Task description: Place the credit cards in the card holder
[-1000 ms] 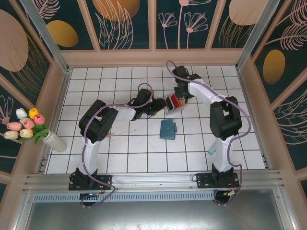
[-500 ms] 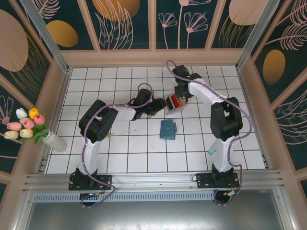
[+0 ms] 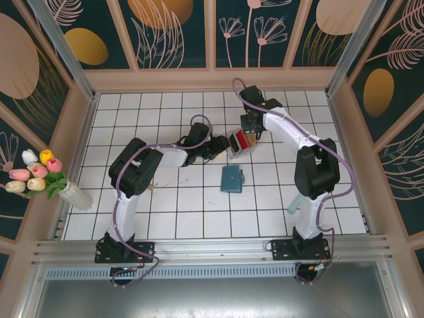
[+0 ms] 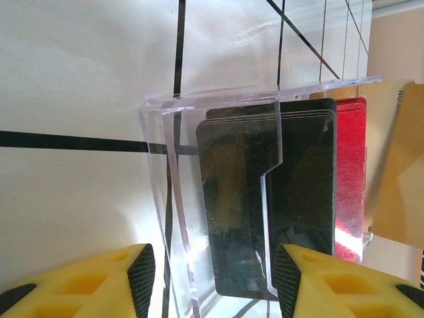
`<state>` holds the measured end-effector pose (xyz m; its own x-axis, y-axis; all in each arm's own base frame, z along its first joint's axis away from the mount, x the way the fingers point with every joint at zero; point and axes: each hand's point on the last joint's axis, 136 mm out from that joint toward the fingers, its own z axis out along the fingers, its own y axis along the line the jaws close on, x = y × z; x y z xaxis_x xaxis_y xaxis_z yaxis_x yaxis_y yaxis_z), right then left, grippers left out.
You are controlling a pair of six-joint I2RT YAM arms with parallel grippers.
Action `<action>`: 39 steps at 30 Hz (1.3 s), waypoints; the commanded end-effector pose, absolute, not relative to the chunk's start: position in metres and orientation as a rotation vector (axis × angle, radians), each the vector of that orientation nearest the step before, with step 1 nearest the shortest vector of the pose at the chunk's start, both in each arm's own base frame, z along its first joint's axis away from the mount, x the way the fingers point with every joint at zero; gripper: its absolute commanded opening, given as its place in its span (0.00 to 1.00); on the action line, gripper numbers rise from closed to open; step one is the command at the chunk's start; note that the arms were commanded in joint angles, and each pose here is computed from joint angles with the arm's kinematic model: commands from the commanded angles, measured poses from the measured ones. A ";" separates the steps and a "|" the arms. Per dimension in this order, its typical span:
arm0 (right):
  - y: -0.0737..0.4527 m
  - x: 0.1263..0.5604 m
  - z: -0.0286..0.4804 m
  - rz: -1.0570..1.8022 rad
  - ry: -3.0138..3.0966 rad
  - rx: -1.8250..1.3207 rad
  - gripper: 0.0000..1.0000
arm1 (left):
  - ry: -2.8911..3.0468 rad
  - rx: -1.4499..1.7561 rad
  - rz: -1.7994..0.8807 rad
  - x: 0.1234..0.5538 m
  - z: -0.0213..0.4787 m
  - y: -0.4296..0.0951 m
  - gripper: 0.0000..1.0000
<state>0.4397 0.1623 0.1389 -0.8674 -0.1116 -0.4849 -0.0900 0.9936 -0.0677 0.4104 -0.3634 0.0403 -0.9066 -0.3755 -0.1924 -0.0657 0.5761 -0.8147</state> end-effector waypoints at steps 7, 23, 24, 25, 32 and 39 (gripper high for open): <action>0.173 0.415 0.198 0.168 2.525 -0.057 0.02 | 2.444 -0.298 -1.201 0.403 0.068 -0.351 0.57; 0.216 0.281 0.155 0.617 2.551 0.141 0.00 | 2.529 -0.268 -1.061 0.334 0.064 -0.317 0.64; 0.219 0.276 0.148 0.593 2.569 0.143 0.00 | 2.526 -0.266 -1.064 0.333 0.065 -0.318 0.64; 0.220 0.273 0.143 0.566 2.580 0.145 0.00 | 2.525 -0.267 -1.065 0.332 0.066 -0.317 0.64; 0.200 0.267 0.124 0.352 2.599 0.199 0.00 | 2.530 -0.264 -1.068 0.329 0.064 -0.317 0.64; 0.197 0.263 0.104 0.310 2.641 0.193 0.00 | 2.537 -0.255 -1.076 0.326 0.063 -0.319 0.65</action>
<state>0.2661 0.2057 0.1175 -0.8763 0.1819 -0.4460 0.0474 0.9540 0.2960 0.3297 -0.3183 0.0556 -0.9169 -0.3097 -0.2519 -0.0388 0.6972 -0.7159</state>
